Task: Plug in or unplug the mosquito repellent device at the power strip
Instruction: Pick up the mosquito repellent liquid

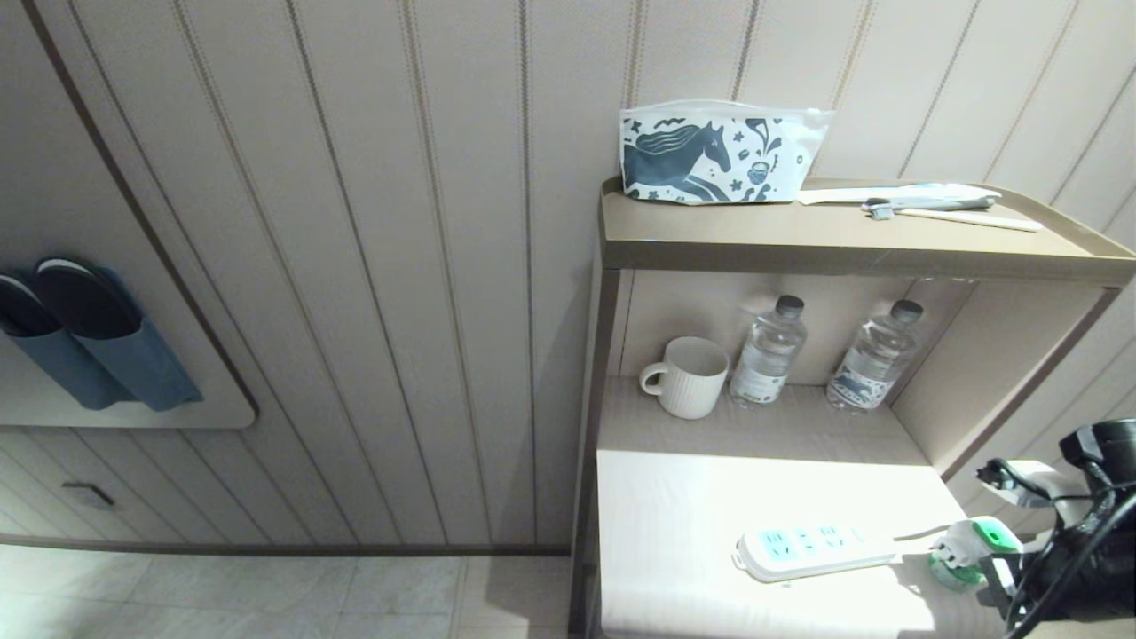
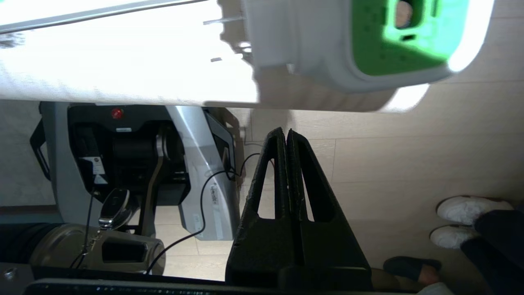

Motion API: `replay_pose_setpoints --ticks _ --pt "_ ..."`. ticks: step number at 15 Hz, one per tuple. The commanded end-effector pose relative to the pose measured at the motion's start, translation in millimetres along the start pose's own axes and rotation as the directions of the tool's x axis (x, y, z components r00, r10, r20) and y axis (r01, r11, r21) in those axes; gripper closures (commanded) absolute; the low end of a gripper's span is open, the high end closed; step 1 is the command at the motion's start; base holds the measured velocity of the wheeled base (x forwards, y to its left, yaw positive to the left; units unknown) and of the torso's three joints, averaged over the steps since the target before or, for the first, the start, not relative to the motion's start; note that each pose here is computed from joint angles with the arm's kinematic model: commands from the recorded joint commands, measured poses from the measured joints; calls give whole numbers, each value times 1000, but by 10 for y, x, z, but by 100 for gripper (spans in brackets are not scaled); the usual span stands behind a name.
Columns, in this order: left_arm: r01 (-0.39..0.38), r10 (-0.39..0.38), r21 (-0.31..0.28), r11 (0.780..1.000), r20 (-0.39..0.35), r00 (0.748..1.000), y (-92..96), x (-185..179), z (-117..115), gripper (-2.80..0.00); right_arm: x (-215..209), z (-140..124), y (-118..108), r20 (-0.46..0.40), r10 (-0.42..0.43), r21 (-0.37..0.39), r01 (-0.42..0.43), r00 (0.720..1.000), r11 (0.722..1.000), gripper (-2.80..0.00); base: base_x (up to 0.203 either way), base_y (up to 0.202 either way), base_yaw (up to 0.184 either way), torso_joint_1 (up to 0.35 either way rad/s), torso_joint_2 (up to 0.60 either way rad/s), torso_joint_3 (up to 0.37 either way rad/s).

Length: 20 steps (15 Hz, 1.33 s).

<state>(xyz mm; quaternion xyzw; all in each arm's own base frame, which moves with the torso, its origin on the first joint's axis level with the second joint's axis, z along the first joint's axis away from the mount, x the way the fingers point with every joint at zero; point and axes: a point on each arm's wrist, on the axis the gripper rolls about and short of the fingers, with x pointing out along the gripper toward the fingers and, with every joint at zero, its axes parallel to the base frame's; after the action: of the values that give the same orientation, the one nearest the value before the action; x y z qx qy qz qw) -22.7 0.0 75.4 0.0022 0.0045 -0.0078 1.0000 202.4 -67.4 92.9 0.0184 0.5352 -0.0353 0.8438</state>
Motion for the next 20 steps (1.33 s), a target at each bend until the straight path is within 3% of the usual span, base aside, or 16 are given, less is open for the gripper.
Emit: replay_pose_setpoints --ticks 1,20 --pt "0 0 0 1000 1 1000 0 -1 2 0 5 17 24 1 6 -13 -6 1000 1000 0 0 0 0 0 0 0" --pt "0 0 0 1000 1 1000 0 -1 2 0 93 196 35 8 18 -33 -18 1000 999 0 0 0 0 0 0 0"
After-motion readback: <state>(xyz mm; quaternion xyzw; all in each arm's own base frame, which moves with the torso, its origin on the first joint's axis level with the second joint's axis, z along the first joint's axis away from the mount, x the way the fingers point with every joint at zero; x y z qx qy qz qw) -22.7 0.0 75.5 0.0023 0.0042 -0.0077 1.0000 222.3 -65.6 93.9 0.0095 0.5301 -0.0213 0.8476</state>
